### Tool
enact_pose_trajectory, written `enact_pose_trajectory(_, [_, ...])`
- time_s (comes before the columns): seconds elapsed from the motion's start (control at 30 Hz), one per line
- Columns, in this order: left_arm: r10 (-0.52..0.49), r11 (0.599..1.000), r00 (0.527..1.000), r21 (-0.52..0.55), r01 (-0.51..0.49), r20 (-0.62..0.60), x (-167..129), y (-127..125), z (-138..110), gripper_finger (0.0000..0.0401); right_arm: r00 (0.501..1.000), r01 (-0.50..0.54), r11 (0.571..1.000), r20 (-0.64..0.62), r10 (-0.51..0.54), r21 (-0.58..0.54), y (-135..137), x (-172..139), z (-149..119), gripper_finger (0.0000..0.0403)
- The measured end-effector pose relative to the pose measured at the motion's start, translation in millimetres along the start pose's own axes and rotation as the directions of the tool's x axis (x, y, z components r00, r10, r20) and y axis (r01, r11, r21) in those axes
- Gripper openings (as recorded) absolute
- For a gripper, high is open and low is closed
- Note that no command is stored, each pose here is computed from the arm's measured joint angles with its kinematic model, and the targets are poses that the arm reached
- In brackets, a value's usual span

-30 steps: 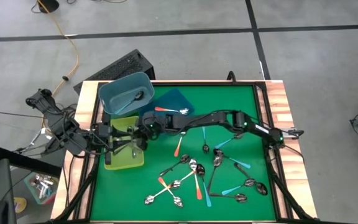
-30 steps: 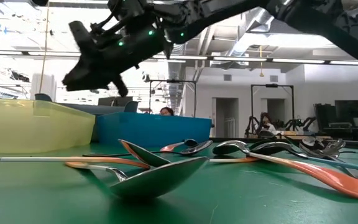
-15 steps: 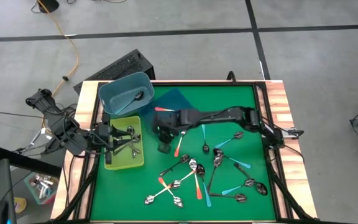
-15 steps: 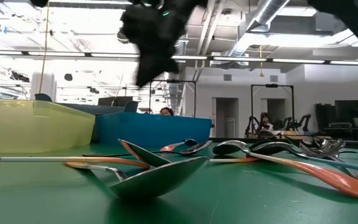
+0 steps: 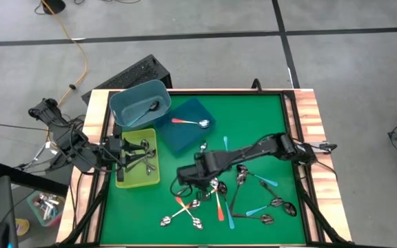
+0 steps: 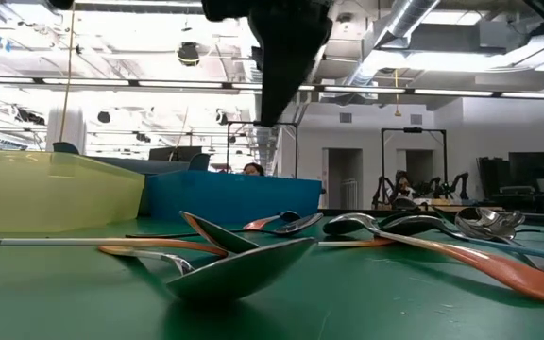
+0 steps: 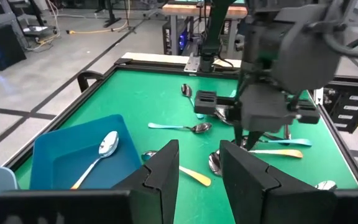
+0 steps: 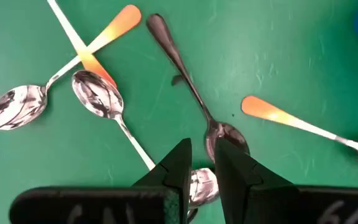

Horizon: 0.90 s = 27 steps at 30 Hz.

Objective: Sort silverware by color (type)
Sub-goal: Put the black spoon into the green bin

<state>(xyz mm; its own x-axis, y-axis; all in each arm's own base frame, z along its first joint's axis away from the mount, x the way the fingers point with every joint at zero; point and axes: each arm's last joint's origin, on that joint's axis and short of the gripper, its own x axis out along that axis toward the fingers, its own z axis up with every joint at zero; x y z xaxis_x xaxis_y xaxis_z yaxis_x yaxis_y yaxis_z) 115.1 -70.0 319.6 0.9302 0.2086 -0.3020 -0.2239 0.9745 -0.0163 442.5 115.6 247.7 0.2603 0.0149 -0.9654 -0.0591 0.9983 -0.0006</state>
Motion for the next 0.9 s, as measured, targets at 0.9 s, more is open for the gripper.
enact_pose_trajectory(0.9, [0.004,1.000,1.000,0.000,-0.004,-0.015,0,1,-2,0.0101,0.994,0.033,0.976,-0.090,-0.054,-0.217,2,100,6,0.0202])
